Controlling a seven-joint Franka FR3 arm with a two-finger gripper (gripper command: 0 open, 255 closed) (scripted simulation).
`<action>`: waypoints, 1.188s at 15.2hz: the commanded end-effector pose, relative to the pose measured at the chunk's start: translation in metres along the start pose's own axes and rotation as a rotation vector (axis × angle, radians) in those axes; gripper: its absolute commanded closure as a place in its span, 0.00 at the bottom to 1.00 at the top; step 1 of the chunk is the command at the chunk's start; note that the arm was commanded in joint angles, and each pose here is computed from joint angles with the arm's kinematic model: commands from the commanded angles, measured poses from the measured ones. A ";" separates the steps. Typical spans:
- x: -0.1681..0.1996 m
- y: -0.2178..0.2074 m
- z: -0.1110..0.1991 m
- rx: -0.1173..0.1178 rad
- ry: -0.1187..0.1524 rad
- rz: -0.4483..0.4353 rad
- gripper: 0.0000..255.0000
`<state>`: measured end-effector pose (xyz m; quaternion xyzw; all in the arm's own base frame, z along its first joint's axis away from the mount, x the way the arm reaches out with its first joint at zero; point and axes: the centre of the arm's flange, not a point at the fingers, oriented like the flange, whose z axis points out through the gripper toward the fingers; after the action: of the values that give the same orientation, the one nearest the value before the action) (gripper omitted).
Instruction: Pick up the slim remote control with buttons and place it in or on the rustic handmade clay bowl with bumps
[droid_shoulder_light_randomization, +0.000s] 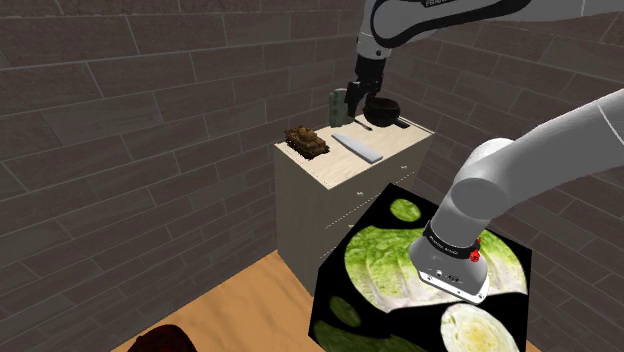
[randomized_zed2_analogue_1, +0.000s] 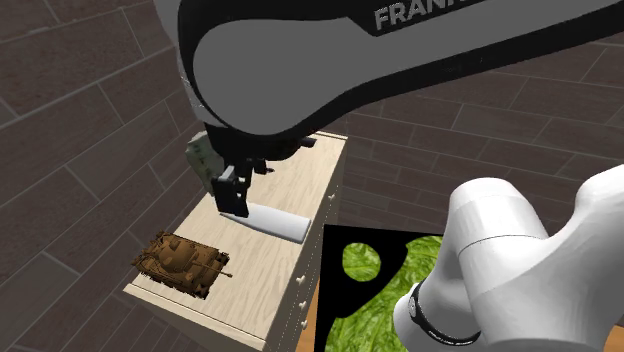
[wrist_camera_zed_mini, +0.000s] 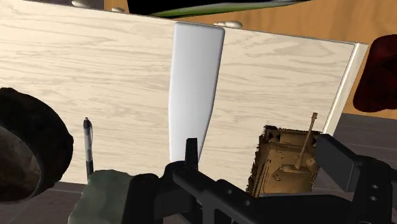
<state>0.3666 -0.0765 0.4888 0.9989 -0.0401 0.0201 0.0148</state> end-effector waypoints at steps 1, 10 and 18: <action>0.008 0.010 0.023 0.003 -0.009 0.029 0.00; 0.027 0.055 0.124 0.017 -0.052 0.147 0.00; 0.025 0.054 0.164 0.017 -0.052 0.147 0.00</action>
<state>0.3928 -0.1396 0.3315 0.9935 -0.1135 -0.0046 0.0035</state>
